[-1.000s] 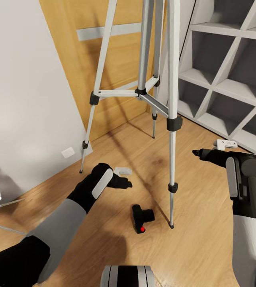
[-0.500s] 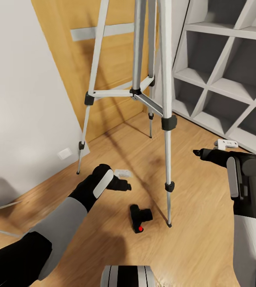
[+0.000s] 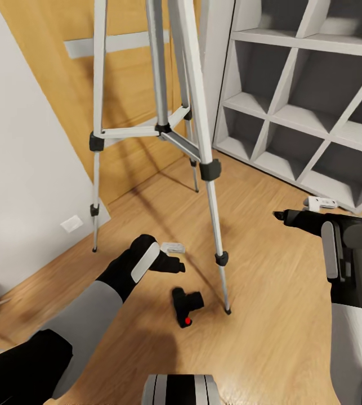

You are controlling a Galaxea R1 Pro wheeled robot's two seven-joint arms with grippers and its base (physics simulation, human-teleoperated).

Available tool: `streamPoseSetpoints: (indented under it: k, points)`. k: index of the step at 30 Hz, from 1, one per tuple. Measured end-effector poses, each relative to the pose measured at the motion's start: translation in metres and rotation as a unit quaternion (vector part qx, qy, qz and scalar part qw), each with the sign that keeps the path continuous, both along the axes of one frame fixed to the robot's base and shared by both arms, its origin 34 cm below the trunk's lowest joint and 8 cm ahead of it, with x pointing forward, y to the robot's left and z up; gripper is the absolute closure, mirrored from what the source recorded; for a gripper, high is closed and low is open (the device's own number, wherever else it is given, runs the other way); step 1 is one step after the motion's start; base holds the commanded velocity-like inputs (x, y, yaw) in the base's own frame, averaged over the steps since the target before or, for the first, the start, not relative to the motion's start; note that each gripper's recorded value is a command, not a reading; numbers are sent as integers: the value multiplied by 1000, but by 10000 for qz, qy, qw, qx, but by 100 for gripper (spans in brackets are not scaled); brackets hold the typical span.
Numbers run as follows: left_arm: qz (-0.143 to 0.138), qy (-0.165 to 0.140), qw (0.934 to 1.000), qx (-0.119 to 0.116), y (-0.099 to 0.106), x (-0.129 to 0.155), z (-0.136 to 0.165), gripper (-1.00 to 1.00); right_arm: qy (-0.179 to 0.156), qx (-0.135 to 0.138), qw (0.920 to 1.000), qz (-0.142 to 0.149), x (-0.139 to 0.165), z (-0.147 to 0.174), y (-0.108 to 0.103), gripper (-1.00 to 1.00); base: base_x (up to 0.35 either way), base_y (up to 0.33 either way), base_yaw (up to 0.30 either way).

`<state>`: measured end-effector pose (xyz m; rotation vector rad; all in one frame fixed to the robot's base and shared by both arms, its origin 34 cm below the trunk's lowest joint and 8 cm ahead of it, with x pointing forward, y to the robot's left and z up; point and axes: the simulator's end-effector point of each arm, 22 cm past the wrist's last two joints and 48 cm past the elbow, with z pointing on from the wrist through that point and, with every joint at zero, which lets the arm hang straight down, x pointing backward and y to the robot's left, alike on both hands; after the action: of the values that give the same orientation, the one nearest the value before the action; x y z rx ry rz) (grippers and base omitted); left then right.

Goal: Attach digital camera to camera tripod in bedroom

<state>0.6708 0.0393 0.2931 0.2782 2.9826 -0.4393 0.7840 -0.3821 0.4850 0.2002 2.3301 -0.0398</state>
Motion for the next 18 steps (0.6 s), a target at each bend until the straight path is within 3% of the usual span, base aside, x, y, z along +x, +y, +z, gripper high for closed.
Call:
streamPoseSetpoints:
  k: [18]
  points:
    - [98,385,9992,4,6,-15,-46,-100,361,3,9993,7,-3,-53,0,-100,0,0,-36]
